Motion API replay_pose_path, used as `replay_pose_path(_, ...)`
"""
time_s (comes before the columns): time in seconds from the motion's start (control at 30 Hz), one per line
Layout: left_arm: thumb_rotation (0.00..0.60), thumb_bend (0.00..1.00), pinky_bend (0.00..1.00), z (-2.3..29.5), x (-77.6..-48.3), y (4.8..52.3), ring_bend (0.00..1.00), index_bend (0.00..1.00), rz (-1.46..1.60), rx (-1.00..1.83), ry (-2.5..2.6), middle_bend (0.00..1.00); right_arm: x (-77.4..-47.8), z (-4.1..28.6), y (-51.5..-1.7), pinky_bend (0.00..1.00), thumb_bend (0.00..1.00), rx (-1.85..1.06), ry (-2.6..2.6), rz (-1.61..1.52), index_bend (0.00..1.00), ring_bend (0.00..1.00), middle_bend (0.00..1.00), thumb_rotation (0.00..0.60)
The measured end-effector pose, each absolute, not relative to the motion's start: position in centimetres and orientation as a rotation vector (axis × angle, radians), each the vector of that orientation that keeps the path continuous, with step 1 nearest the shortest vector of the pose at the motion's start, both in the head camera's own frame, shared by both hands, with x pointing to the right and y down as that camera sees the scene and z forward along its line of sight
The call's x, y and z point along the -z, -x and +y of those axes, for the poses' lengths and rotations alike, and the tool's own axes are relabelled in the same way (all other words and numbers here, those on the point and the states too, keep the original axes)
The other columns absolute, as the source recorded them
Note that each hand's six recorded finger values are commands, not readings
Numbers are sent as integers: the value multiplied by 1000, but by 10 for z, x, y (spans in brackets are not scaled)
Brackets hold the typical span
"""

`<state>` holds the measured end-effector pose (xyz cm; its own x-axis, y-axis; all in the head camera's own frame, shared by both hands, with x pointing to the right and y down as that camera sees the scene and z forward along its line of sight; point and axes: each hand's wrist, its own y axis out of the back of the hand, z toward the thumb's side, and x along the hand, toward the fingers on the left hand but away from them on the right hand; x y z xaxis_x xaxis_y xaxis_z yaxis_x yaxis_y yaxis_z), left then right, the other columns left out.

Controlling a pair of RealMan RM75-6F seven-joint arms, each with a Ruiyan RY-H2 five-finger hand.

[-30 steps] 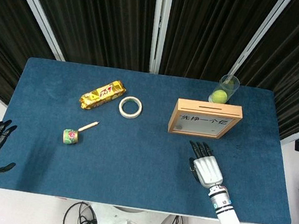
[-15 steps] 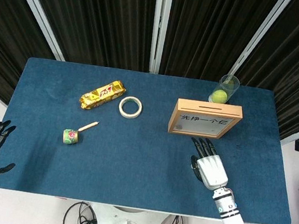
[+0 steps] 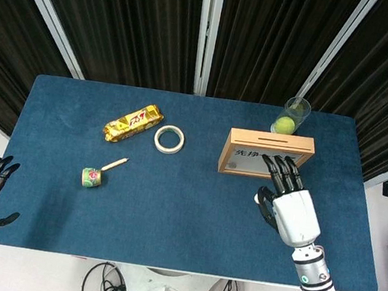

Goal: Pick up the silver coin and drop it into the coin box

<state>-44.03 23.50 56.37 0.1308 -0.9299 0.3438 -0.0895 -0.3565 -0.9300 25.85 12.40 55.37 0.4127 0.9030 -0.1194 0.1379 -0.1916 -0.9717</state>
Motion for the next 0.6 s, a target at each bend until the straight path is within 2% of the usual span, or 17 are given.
replay_pose_path(0.27,600,98,0,234,-564,439,0,78,1016,1317,1614,0,-533,66,-261,0,326,-1037,1604,-1001,709,0,59,600)
replay_pose_path(0.6,600,98,0,232,-563,443,0,78,1015,1322,1614,0,-533,3,-240,0,326,-1220,1657,-1028,721,0,67,600)
